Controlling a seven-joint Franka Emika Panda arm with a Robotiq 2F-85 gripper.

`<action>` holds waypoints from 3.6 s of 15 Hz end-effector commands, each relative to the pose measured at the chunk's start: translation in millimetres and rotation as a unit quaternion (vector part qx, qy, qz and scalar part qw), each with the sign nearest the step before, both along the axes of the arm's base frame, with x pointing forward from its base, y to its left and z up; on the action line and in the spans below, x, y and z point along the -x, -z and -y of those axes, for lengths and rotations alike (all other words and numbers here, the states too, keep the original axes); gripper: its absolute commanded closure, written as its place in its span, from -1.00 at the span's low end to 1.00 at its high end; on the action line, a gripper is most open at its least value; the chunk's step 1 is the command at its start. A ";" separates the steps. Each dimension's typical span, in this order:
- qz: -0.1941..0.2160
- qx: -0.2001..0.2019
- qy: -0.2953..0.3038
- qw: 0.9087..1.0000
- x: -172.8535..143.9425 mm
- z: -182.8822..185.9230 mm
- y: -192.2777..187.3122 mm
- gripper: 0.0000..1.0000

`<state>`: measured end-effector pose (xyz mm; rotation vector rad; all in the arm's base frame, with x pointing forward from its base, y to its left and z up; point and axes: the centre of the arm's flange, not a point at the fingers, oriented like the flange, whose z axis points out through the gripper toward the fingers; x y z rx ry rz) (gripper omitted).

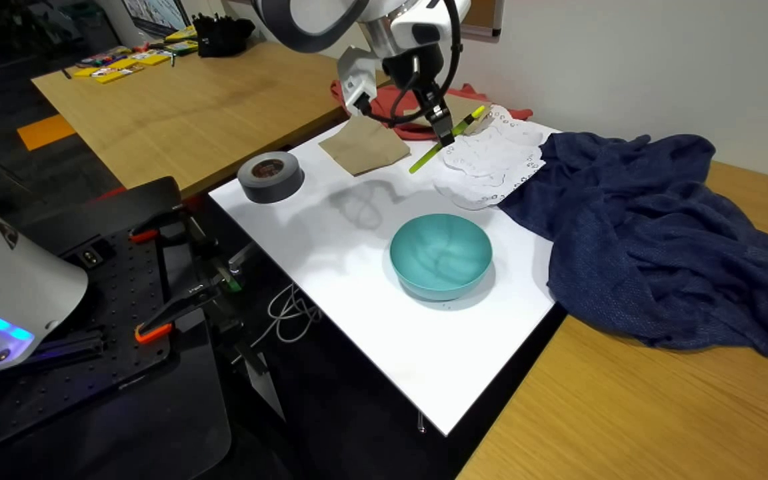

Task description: Remove the pencil from the bowl and move the bowl to the left

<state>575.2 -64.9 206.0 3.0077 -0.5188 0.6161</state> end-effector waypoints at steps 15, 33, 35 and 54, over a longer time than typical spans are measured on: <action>-0.100 -0.002 -0.080 0.992 -21.7 -32.9 99.6 0.93; -0.137 0.009 0.057 0.989 -18.3 26.8 66.7 -1.00; -0.157 0.002 0.059 0.986 -16.5 29.8 75.8 -1.00; -0.179 -0.020 0.063 0.982 -18.6 44.7 136.6 0.45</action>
